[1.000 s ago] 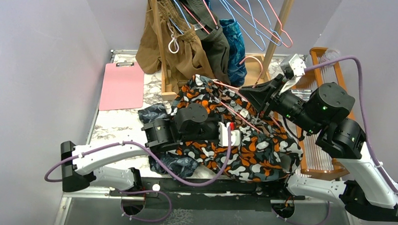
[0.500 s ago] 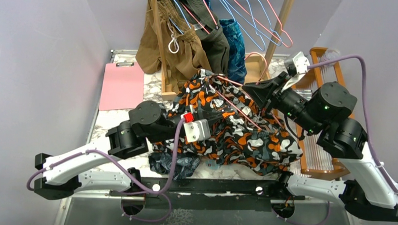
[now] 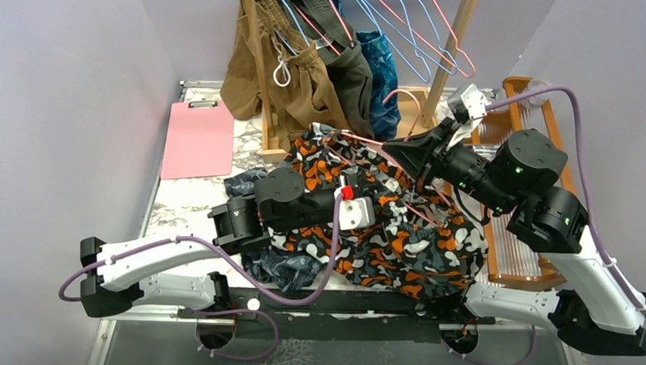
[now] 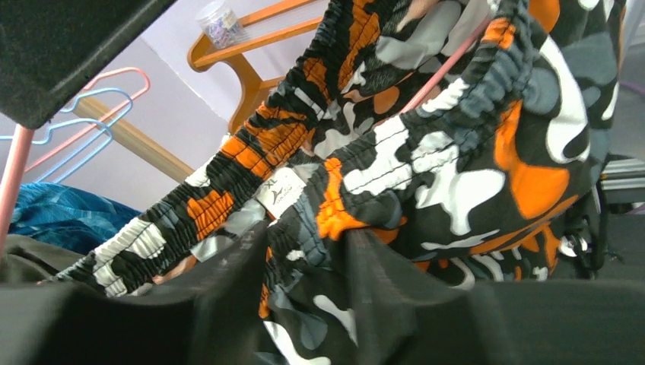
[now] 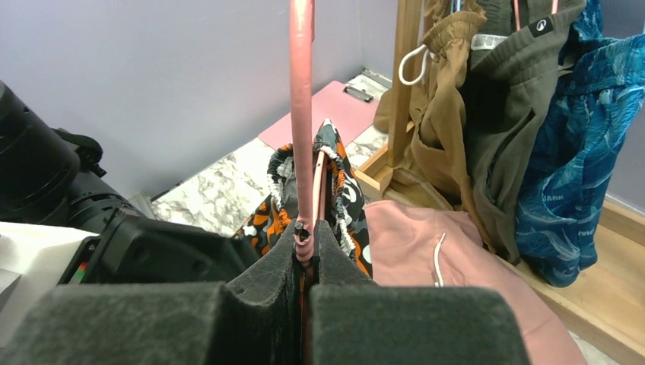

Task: Place the shorts on the hanger
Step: Hang the shorts on the hanger.

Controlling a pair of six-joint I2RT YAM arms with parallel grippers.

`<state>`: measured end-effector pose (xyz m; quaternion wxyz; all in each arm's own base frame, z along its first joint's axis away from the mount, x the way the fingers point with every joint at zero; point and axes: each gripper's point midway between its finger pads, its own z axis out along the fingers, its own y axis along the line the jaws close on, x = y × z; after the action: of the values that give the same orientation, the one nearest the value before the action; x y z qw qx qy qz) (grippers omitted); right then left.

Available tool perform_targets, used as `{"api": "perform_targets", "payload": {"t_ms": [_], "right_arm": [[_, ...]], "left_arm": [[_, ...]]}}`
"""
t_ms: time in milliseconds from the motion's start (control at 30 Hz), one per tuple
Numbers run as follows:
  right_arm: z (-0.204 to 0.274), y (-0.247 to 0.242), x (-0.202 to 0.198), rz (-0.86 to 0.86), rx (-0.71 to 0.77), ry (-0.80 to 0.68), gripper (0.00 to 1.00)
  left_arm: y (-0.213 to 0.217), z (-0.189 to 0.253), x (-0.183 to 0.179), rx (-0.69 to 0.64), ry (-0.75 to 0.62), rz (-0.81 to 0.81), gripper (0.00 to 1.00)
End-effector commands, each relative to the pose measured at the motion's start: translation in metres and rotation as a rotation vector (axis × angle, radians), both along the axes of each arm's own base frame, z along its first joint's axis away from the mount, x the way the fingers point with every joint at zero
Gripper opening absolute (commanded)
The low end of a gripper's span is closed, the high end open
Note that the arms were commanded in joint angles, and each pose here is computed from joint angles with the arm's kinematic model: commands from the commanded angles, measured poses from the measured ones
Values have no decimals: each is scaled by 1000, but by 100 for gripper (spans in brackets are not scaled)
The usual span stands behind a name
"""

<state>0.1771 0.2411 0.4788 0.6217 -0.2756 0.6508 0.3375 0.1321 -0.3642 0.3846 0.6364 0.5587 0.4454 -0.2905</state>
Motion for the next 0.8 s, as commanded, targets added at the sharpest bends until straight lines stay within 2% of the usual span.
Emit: {"api": "perform_targets", "payload": {"t_ms": [0,33,133,167,300,433,500,633,700,767], "right_arm": [[32,-6,-16,53,91,-57,1],[34,-7,-17,57,93,-61,1],[39,-10,-20,58,97,-77,1],[40,-11,-20,59,97,-81,1],[44,-14,-23,67,92,-94,1],[52,-13,-35,129,71,-129,1],[76,-15,-51,200,97,-175,1],[152,-30,-111,426,230,-334,1],[163,-33,-117,443,245,-359,1],[151,-27,-104,405,204,-330,1]], "left_arm": [[12,11,-4,-53,6,11,55],[16,11,-6,-55,8,12,60],[27,14,-11,-58,20,8,91],[31,15,-13,-57,22,4,98],[53,38,-27,-108,29,-26,99],[89,91,-46,-237,-18,-64,99],[109,125,-54,-309,-61,-70,99],[151,199,-76,-471,-155,-112,99],[168,225,-89,-536,-191,-150,99],[183,243,-99,-591,-221,-177,99]]}}
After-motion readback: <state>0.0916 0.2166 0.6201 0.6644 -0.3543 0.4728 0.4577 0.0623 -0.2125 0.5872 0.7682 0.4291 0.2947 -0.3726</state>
